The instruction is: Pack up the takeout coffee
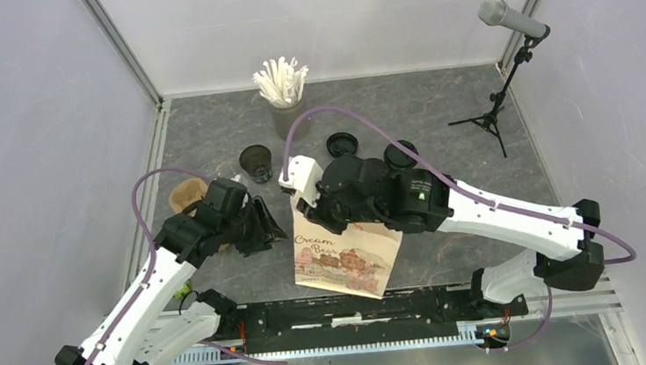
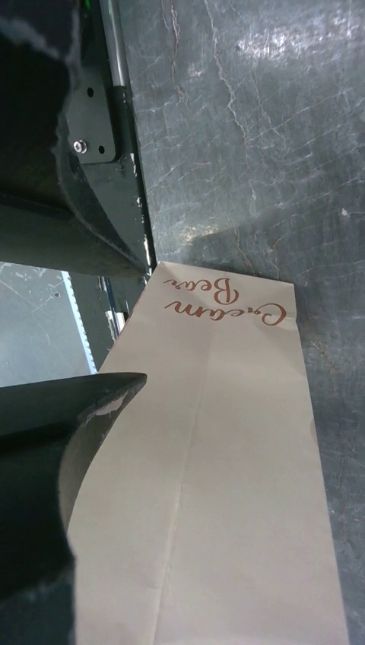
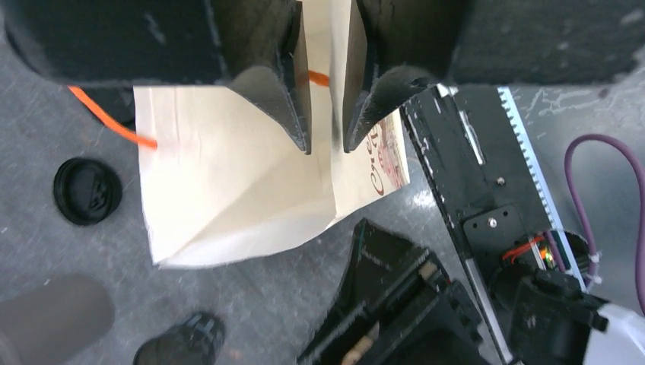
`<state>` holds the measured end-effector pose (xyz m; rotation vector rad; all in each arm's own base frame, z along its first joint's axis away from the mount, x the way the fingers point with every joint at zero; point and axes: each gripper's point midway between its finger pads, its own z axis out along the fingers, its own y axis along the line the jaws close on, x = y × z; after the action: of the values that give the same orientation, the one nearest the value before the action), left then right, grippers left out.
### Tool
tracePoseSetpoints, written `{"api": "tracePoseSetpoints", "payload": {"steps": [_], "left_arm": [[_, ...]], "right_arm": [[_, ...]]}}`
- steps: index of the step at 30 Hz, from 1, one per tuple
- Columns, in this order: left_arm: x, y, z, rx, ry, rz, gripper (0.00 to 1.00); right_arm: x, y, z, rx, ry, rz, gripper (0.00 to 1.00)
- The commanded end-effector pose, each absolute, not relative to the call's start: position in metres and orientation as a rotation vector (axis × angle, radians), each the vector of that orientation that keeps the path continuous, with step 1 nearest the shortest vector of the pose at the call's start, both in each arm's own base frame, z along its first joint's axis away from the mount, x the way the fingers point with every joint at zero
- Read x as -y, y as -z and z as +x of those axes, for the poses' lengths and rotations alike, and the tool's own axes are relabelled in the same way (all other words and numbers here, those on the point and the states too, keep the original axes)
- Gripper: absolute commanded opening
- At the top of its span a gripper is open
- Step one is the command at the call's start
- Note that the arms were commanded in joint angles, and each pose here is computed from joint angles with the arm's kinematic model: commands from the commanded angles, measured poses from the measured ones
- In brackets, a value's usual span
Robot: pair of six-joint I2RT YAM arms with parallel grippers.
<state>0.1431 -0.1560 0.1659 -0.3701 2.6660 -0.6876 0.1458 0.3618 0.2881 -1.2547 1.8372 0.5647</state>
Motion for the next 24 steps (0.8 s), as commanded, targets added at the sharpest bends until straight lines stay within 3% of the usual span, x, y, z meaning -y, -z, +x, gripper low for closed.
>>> {"api": "tracePoseSetpoints", "payload": {"steps": [1,4,6,13,17,24], "left_arm": [[0.151,-0.199,0.158,-2.549,0.672,-0.231,0.59],[0.15,-0.227,0.163,-2.477,0.678,-0.175,0.66],[0.147,-0.246,0.164,-2.433,0.686,-0.158,0.67],[0.145,-0.308,0.167,-2.247,0.764,-0.139,0.71],[0.161,-0.337,0.173,-2.136,0.854,-0.012,0.74],[0.176,-0.315,0.165,-2.277,0.875,0.131,0.73]], "right_arm": [[-0.374,-0.35,0.153,-1.765,-0.631,-1.123,0.31],[-0.369,-0.383,0.157,-1.759,-0.662,-1.006,0.51],[-0.363,-0.395,0.157,-1.757,-0.674,-0.96,0.57],[-0.333,-0.391,0.169,-1.759,-0.535,-0.923,0.58],[-0.307,-0.394,0.183,-1.773,-0.425,-0.838,0.68],[-0.299,-0.374,0.17,-1.768,-0.483,-0.957,0.75]]}}
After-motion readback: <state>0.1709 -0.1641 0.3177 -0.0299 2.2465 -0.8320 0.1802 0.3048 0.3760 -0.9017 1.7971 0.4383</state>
